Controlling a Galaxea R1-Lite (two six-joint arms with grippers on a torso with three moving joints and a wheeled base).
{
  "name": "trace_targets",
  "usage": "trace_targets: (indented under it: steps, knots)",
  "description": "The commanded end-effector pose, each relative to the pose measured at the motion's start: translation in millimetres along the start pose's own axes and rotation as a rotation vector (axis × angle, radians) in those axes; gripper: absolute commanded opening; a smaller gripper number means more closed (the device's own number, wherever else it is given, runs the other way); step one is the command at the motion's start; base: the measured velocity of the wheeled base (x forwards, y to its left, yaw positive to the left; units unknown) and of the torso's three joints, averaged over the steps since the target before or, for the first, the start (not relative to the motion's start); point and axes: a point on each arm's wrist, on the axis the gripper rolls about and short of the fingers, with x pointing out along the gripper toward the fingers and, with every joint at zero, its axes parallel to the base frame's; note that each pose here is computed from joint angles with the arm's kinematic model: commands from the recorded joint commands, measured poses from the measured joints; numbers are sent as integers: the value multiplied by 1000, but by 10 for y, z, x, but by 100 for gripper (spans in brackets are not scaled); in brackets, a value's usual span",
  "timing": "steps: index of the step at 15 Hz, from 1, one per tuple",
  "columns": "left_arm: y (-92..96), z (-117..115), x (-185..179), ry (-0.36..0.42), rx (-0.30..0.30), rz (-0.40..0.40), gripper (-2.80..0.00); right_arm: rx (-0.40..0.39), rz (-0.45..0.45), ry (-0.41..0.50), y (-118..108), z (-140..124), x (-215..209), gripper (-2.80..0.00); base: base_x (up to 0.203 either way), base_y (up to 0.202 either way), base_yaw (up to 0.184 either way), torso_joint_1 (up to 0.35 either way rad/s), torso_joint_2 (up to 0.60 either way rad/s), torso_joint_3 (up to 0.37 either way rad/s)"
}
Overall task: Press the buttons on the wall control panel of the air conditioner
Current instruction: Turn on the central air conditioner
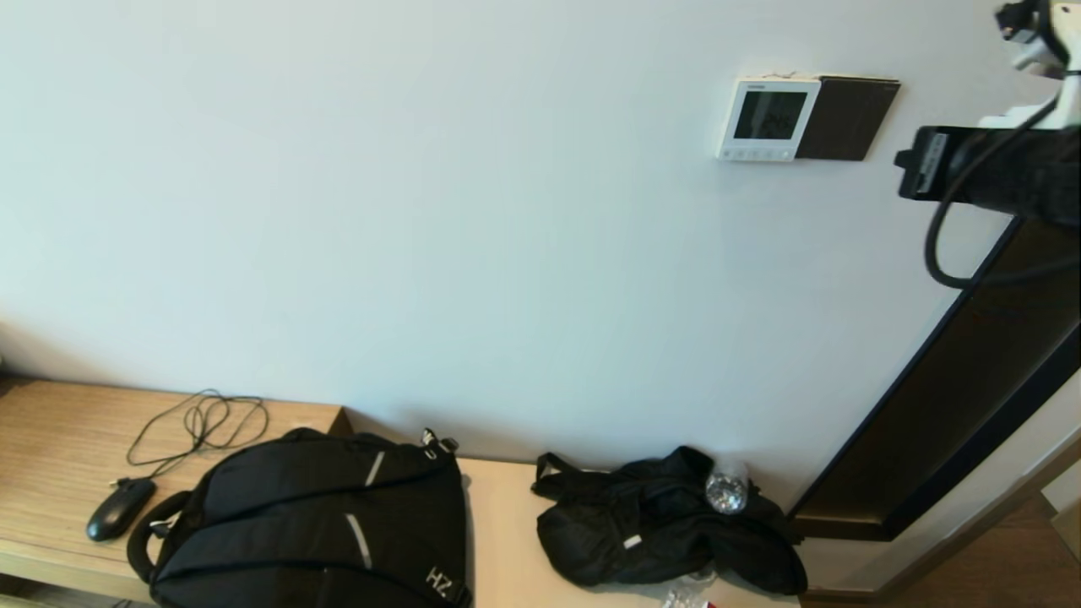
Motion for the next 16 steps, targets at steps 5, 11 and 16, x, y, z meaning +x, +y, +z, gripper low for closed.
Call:
trace_targets:
  steps: [5, 11, 16]
  knots:
    - [0, 0, 0, 0, -1, 1, -280, -18, -21, 57, 347, -247, 891, -280, 0, 0, 0, 0, 0, 0]
    - [0, 0, 0, 0, -1, 1, -280, -9, -29, 35, 348, -222, 988, -280, 0, 0, 0, 0, 0, 0]
    - [0, 0, 0, 0, -1, 1, -280, -3, -35, 7, 368, -156, 1027, -280, 0, 0, 0, 0, 0, 0]
